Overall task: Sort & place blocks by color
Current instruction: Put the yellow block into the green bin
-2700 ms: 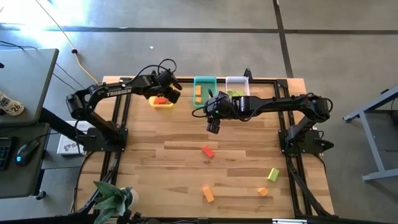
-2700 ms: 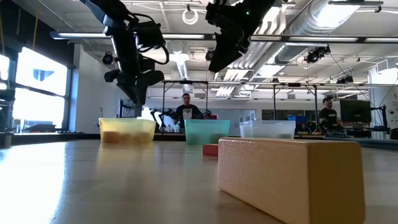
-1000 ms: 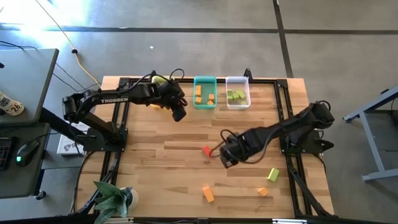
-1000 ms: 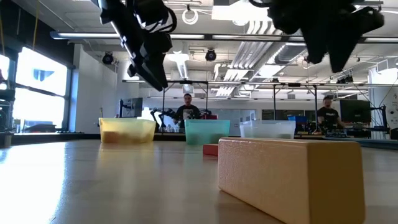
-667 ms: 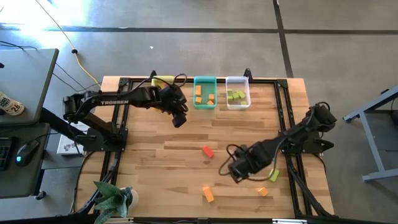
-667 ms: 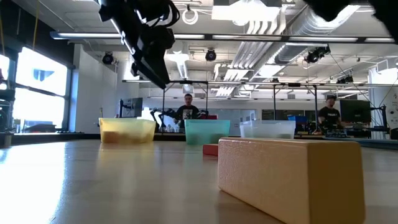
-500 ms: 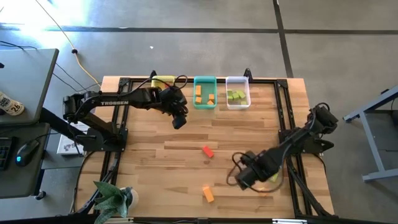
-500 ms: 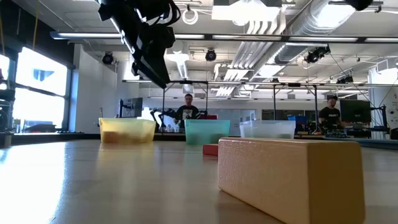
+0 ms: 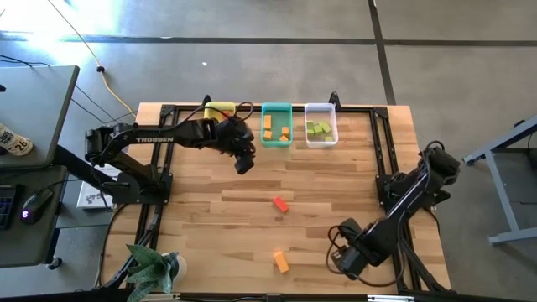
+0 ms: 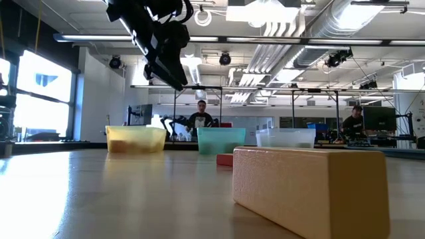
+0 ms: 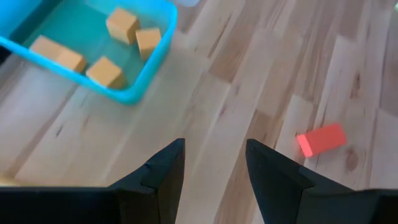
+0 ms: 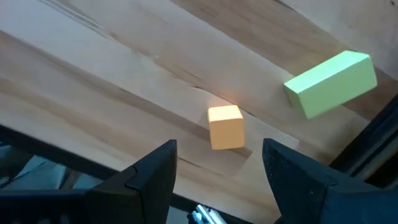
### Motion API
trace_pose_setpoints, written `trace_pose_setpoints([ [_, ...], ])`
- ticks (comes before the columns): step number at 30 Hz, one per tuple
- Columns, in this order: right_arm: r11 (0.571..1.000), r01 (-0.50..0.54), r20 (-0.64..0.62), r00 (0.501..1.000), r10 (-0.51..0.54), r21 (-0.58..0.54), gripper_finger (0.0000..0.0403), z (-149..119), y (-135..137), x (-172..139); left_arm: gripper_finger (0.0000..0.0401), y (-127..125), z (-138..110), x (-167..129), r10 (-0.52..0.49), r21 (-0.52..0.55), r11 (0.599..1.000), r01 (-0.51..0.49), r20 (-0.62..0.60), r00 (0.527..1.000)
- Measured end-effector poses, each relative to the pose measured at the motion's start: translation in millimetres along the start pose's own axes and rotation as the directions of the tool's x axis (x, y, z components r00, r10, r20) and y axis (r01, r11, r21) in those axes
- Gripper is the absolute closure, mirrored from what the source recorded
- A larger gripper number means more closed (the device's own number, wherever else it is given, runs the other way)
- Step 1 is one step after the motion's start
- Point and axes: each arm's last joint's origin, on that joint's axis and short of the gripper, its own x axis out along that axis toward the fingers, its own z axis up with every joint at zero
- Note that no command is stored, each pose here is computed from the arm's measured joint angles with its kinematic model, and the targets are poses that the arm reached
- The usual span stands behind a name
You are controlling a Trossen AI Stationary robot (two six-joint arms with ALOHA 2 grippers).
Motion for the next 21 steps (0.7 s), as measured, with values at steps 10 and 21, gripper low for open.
trace_pose_setpoints([
  [10,1.0,-0.015,-0.015,1.0,0.015,-0.008,0.018,-10,-11,34,0.0245,-1,6,0,-0.019,-0.067,0.997,0.023,0.061,0.998],
  [21,0.993,-0.114,-0.076,0.991,0.111,-0.036,0.018,-12,-18,66,0.0244,-1,6,0,-0.02,-0.11,0.994,0.027,0.063,0.998],
])
